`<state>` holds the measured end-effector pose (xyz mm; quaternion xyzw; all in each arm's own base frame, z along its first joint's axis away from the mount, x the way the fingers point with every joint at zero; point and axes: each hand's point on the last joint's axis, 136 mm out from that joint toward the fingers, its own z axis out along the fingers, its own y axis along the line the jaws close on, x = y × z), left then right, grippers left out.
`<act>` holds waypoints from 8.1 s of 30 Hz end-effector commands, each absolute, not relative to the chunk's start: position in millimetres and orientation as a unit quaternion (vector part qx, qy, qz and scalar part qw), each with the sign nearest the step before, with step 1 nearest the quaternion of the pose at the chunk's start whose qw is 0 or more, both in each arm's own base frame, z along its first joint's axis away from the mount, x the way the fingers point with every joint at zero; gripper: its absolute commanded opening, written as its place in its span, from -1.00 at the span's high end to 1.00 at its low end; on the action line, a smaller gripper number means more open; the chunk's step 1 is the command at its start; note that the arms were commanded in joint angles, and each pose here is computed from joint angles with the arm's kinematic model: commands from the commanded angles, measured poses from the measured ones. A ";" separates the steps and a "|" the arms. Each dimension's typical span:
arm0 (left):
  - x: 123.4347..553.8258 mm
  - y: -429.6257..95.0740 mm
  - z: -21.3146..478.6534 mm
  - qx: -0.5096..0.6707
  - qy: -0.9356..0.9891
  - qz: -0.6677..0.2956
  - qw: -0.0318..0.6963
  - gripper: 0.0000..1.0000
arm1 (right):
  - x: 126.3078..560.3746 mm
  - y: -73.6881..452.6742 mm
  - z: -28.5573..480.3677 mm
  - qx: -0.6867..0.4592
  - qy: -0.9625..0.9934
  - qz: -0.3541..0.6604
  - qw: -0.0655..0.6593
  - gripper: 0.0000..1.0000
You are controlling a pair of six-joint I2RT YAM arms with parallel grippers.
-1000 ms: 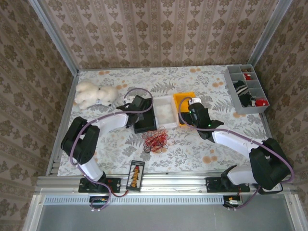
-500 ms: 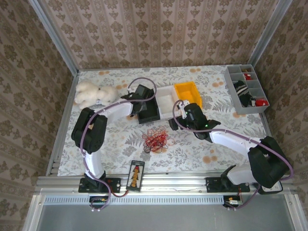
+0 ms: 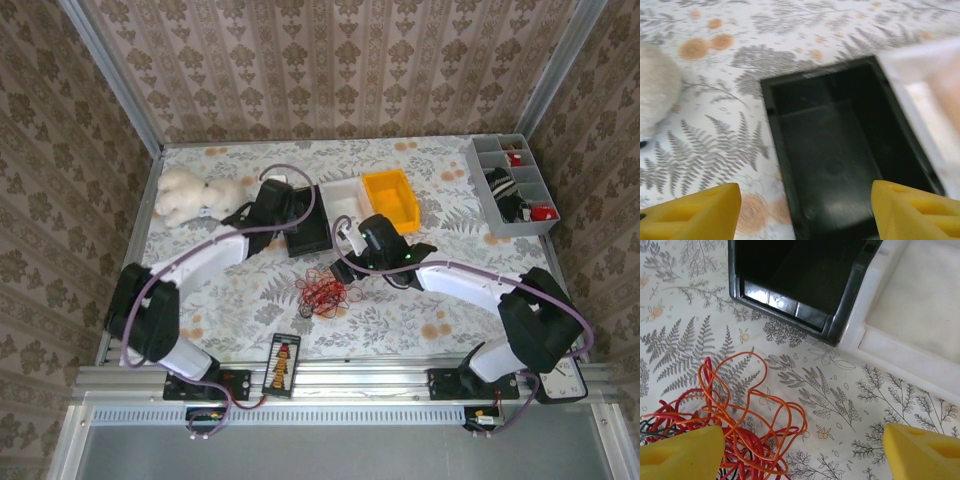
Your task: Untangle the cables
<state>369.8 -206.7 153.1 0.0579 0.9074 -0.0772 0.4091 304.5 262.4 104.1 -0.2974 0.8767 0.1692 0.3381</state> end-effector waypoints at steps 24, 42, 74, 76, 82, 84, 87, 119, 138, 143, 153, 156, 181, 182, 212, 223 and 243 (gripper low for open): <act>210.8 -264.1 83.3 0.234 0.917 -0.141 0.291 -0.35 | 309.9 275.6 86.2 -0.292 0.886 0.183 0.312 0.07; 222.0 -270.5 43.3 0.223 0.932 -0.122 0.257 -0.08 | 329.2 252.1 100.0 -0.250 0.898 0.154 0.327 0.95; 248.2 -262.1 26.6 0.270 0.921 -0.062 0.275 1.00 | 355.3 228.0 74.9 -0.126 0.921 0.150 0.337 0.83; 248.7 -263.7 27.3 0.271 0.920 -0.063 0.277 1.00 | 354.2 229.5 71.1 -0.122 0.923 0.157 0.330 0.46; 245.3 -265.2 26.3 0.273 0.919 -0.062 0.276 1.00 | 355.6 237.8 62.2 -0.124 0.925 0.178 0.313 0.11; 244.6 -266.5 27.2 0.278 0.918 -0.060 0.278 1.00 | 355.2 242.6 60.0 -0.127 0.924 0.192 0.306 0.10; 243.8 -267.2 27.0 0.283 0.917 -0.058 0.276 1.00 | 352.0 248.1 53.1 -0.133 0.927 0.203 0.287 0.09; 234.4 -266.1 53.6 0.283 0.907 -0.077 0.301 0.62 | 361.9 228.5 28.6 -0.113 0.939 0.124 0.300 1.00; 209.7 -276.5 54.7 0.329 0.901 -0.124 0.256 -0.11 | 364.0 224.9 51.0 -0.102 0.929 0.129 0.330 1.00; 214.5 -277.4 51.1 0.323 0.903 -0.123 0.253 0.09 | 363.7 222.9 64.6 -0.093 0.923 0.138 0.347 1.00; 239.4 -244.9 21.6 0.244 0.936 -0.065 0.244 0.75 | 375.2 176.3 109.5 -0.035 0.905 0.082 0.415 1.00; 240.4 -239.6 21.4 0.231 0.938 -0.065 0.249 0.76 | 379.3 142.4 122.0 0.014 0.900 0.047 0.433 1.00; 250.1 -169.1 21.4 0.108 0.954 0.038 0.276 1.00 | 355.6 -75.8 151.1 0.363 0.816 -0.009 0.449 1.00; 250.5 -164.9 22.2 0.104 0.954 0.051 0.276 1.00 | 353.3 -81.2 149.8 0.372 0.814 -0.008 0.447 1.00; 255.4 -151.1 17.7 0.051 0.959 0.087 0.266 1.00 | 409.1 35.5 241.2 0.174 0.797 0.253 0.520 1.00; 254.5 -152.1 13.0 0.057 0.959 0.089 0.263 1.00 | 452.6 38.9 368.2 0.151 0.726 0.236 0.628 1.00; 255.9 -162.7 17.1 0.077 0.954 0.097 0.272 1.00 | 500.0 58.2 218.7 0.173 0.839 0.179 0.484 1.00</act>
